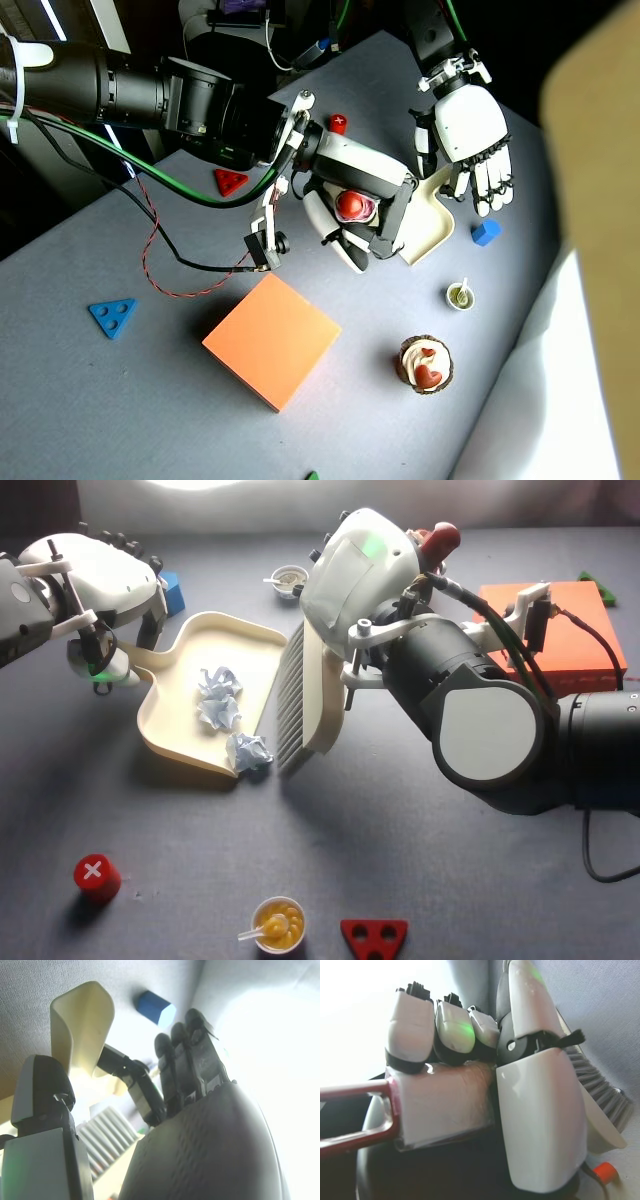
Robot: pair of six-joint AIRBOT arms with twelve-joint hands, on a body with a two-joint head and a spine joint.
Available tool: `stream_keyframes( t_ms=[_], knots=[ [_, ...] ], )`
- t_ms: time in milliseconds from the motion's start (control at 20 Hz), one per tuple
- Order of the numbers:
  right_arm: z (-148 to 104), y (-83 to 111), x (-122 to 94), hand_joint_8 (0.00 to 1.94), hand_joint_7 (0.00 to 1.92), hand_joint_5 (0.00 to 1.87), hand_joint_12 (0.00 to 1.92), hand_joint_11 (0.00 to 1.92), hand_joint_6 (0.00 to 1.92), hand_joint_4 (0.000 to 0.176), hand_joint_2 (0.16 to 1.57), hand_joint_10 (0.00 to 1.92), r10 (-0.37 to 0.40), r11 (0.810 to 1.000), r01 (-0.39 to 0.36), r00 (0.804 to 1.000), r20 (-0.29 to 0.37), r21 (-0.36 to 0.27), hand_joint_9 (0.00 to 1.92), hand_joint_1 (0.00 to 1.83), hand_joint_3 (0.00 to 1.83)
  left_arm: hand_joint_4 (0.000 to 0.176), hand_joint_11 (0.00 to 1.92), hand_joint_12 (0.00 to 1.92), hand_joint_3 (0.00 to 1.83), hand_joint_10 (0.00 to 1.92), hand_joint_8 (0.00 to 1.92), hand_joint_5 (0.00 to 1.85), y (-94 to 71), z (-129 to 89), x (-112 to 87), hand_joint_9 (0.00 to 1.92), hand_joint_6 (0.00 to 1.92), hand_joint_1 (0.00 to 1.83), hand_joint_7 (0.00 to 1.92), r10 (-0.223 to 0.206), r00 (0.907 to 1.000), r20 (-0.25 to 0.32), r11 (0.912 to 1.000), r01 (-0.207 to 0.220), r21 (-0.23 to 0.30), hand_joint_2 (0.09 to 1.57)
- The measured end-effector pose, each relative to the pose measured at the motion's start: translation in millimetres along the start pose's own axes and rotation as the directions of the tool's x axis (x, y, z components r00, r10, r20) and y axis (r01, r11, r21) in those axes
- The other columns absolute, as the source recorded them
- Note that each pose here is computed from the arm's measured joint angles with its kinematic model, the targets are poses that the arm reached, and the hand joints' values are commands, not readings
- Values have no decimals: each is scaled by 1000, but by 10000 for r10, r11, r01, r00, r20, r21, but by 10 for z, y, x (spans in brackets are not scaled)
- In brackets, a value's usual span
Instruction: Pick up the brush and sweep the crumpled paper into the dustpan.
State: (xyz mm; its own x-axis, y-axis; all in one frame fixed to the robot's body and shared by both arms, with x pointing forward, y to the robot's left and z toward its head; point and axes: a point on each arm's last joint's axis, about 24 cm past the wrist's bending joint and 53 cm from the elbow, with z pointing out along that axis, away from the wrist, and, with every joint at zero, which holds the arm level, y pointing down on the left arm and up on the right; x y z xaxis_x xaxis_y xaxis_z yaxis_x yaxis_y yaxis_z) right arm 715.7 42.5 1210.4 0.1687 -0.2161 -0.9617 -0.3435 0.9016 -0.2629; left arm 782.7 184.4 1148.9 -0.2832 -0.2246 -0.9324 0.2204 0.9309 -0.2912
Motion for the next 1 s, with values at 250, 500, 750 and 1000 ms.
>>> stream_keyframes(
  t_ms=[250,500,750,1000],
  knots=[
    [33,8,-15,1941,1353,1127,1921,1560,1921,0,1170,1921,97,9999,-98,9999,111,48,1454,1486,0,0,255,8,1,5,6,1020,8,1,-4,285,913,1100,373,10,10000,6,10000,-10,-13,1100],
    [86,78,-26,1941,1339,1127,1921,1550,1921,0,1171,1921,311,9995,-311,9993,212,17,1440,1485,0,0,271,12,0,1,2,1053,4,2,-12,305,860,1116,401,-6,10000,21,10000,6,-8,1086],
    [116,153,-116,1941,1332,1121,1921,1528,1921,0,1170,1921,744,9972,-737,9954,606,-141,1427,1482,0,0,286,18,0,6,2,1046,3,2,-12,319,871,1118,402,-10,10000,22,10000,10,-7,1088],
    [139,210,-141,1941,1347,1116,1921,1547,1921,0,1174,1921,1052,9943,-1039,9920,698,-225,1448,1501,0,0,271,10,0,0,1,1046,-1,1,-12,301,870,1124,398,-13,10000,22,10000,13,1,1089]
  ],
)
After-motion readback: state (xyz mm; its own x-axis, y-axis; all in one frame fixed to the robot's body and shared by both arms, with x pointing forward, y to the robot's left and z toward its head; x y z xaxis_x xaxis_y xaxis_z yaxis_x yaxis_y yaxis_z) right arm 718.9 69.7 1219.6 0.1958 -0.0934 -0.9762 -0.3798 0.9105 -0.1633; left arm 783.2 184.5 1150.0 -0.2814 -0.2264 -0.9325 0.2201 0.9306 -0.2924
